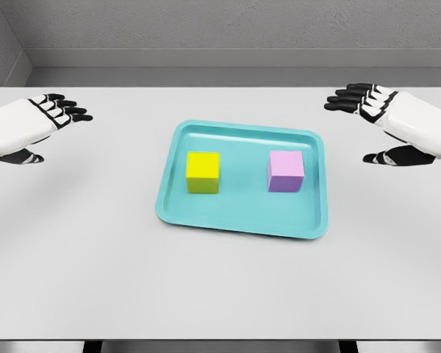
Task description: Push two cubes
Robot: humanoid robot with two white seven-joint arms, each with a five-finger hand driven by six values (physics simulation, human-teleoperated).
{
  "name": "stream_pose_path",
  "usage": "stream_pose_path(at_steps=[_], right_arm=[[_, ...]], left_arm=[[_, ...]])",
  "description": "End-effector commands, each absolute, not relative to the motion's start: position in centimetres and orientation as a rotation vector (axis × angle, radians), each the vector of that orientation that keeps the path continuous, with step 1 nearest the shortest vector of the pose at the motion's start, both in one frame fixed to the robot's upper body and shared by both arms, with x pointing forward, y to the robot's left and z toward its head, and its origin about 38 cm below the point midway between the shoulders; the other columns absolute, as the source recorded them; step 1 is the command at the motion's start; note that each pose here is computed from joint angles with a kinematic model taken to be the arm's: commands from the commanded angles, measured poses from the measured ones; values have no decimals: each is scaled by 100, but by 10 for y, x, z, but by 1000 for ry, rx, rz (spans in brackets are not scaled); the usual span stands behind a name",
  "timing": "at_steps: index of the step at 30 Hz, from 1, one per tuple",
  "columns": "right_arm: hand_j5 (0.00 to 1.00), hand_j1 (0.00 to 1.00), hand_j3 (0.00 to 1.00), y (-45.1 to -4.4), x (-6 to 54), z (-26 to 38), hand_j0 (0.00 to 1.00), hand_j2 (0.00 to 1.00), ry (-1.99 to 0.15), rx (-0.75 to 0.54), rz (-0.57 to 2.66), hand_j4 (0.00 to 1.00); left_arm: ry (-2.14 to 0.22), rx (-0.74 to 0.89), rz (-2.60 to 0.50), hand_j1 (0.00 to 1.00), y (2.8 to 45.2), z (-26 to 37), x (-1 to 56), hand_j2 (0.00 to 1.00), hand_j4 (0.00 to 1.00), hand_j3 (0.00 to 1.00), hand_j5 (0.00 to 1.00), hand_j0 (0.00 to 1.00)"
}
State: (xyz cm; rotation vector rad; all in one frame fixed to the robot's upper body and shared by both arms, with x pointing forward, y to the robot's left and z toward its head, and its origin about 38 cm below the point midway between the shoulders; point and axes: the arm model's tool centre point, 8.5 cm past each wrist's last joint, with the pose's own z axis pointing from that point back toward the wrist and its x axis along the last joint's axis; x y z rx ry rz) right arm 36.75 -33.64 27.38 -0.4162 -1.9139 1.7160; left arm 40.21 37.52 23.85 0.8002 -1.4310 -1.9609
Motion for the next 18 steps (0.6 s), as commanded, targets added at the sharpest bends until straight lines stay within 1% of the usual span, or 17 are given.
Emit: stream_pose_path(at_steps=[1,7,8,9,10,11,12,13,14,15,18], right_arm=[[100,100,100,-337,368,274,100,100,-1917,-413,1709,100],[100,100,100,-338,370,283,100,100,-1939,-434,1699,100],[100,100,100,-338,369,281,100,100,-1926,-434,1709,100],[100,100,100,-340,369,282,100,100,-1923,-439,1709,100],[100,100,100,-343,369,278,100,100,-1903,-440,1714,100],[100,100,100,-348,372,270,100,100,-1839,-481,1700,100],[100,100,100,-349,372,265,100,100,-1807,-480,1696,100],[100,100,100,-350,369,258,100,100,-1791,-466,1697,100],[100,100,100,-358,372,253,100,100,-1760,-481,1685,100],[100,100,100,-366,375,250,100,100,-1733,-495,1676,100],[100,100,100,-372,378,242,100,100,-1645,-511,1681,100]], left_arm=[[-1432,796,-1960,100,374,238,402,100,100,100,100,100],[-1413,801,-1971,100,375,236,403,100,100,100,100,100],[-1346,832,-2025,100,374,241,408,100,100,100,100,100],[-1221,846,-2117,100,369,244,417,100,100,100,100,100],[-1137,821,-2162,100,367,246,426,100,100,100,100,100],[-1117,816,-2183,100,363,250,435,100,100,100,100,100],[-1100,823,-2187,100,364,254,443,100,100,100,100,100],[-1074,812,-2208,97,362,255,453,97,97,97,97,97],[-1063,815,-2223,84,358,259,460,84,84,84,84,84],[-1057,820,-2241,77,354,262,463,77,77,77,77,77],[-1019,755,-2297,76,329,249,487,76,76,76,76,76]])
